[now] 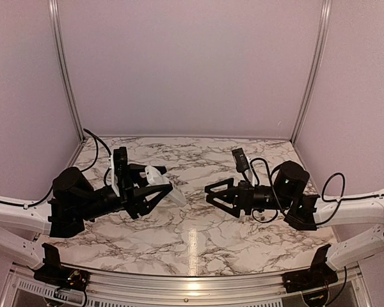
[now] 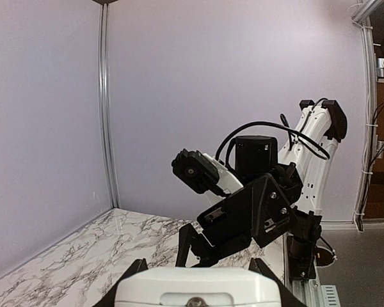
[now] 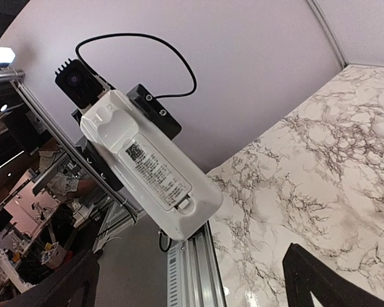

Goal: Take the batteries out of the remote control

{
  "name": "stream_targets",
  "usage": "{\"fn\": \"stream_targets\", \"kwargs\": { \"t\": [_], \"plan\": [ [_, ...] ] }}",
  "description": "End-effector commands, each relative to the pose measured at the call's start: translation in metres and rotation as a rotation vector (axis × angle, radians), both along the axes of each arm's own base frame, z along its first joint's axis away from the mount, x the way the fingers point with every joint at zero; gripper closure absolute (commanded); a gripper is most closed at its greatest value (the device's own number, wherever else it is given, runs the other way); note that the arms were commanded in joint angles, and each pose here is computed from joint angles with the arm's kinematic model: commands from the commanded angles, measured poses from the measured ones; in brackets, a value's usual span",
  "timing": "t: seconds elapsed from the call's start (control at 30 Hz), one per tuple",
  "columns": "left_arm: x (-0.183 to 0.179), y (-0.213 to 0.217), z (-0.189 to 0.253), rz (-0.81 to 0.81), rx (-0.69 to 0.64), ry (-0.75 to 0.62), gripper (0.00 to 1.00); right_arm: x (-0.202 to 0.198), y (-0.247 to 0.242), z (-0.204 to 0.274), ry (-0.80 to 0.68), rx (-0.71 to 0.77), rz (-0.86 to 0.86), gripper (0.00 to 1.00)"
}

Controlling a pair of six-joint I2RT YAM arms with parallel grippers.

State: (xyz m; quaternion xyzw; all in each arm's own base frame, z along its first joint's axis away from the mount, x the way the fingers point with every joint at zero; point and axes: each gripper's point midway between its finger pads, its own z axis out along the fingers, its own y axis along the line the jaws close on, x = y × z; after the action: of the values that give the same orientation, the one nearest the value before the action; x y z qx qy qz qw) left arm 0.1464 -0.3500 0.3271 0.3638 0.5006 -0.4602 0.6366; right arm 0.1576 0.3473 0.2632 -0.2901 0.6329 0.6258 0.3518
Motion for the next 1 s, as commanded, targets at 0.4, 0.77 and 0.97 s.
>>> {"fn": "stream_targets", "kwargs": {
  "t": [0.4,0.77,0.97],
  "plan": [
    [-0.043,-0.012,0.049,-0.224,-0.144,-0.292,1.0,-0.016,0.012,0.063,0.248,0.317,0.236,0.02],
    [-0.051,-0.015,0.053,-0.298,-0.2,-0.353,1.0,-0.05,0.029,0.085,0.185,0.331,0.395,0.15],
    [-0.051,-0.013,0.056,-0.311,-0.225,-0.373,1.0,-0.06,0.033,0.09,0.169,0.344,0.432,0.25]
  ]
}}
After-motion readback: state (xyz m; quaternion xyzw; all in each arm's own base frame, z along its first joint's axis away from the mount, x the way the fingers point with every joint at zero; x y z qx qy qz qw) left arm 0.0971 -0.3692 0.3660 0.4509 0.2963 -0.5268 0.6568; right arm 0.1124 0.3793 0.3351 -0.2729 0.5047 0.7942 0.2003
